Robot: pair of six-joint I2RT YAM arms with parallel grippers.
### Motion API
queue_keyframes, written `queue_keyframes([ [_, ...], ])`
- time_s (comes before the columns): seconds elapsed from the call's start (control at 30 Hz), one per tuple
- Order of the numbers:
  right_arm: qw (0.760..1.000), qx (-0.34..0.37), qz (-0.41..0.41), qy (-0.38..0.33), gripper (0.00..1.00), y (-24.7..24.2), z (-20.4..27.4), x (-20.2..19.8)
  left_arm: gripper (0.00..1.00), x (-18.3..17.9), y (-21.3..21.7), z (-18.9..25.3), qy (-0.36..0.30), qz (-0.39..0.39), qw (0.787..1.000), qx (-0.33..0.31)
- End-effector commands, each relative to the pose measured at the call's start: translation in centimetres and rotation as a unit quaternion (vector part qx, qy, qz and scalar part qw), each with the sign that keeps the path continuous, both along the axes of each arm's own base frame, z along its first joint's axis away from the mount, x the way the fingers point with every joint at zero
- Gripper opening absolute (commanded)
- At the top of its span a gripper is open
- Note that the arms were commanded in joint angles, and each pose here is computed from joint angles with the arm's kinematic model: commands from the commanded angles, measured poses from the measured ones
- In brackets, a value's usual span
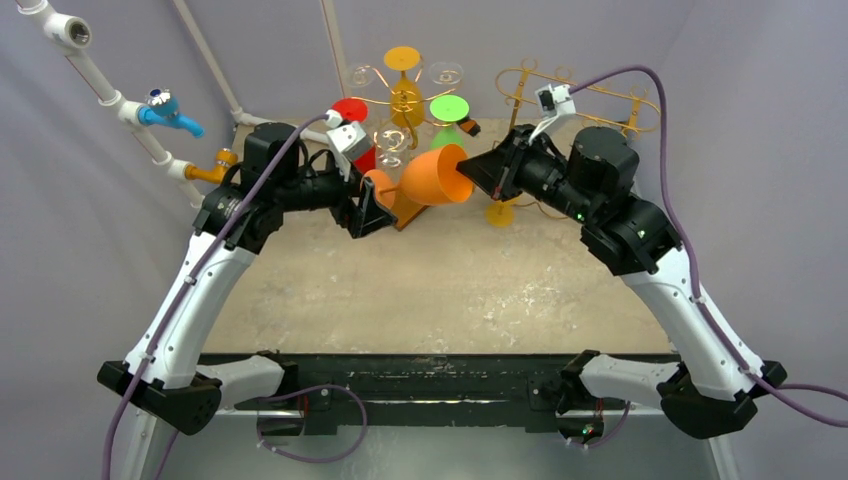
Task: Place the wine glass upside down on the wine glass rack
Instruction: Turn the wine glass upside down at the wine rack.
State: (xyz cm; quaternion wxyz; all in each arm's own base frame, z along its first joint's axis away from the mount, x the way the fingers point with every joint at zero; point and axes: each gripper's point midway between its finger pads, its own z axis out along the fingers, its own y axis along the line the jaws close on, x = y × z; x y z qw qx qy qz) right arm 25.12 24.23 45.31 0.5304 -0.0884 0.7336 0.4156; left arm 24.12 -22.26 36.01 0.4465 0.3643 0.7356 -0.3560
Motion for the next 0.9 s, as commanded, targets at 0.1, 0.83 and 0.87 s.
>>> queue_keyframes([
  [0.1,0.998,0.018,-0.013,-0.055,0.0,0.7,3.0,-0.3,0.49,0.4,0.5,0.6,-0.016,0.017,1.0,0.001],
  [0.83,0.989,-0.077,0.113,-0.048,0.99,1.9,1.2,-4.3,0.0,0.7,4.7,5.2,-0.337,-0.01,0.931,0.136],
  [0.87,0.989,-0.071,0.123,-0.05,0.99,2.2,1.4,-4.5,0.0,0.6,4.9,5.6,-0.357,-0.009,0.923,0.14],
])
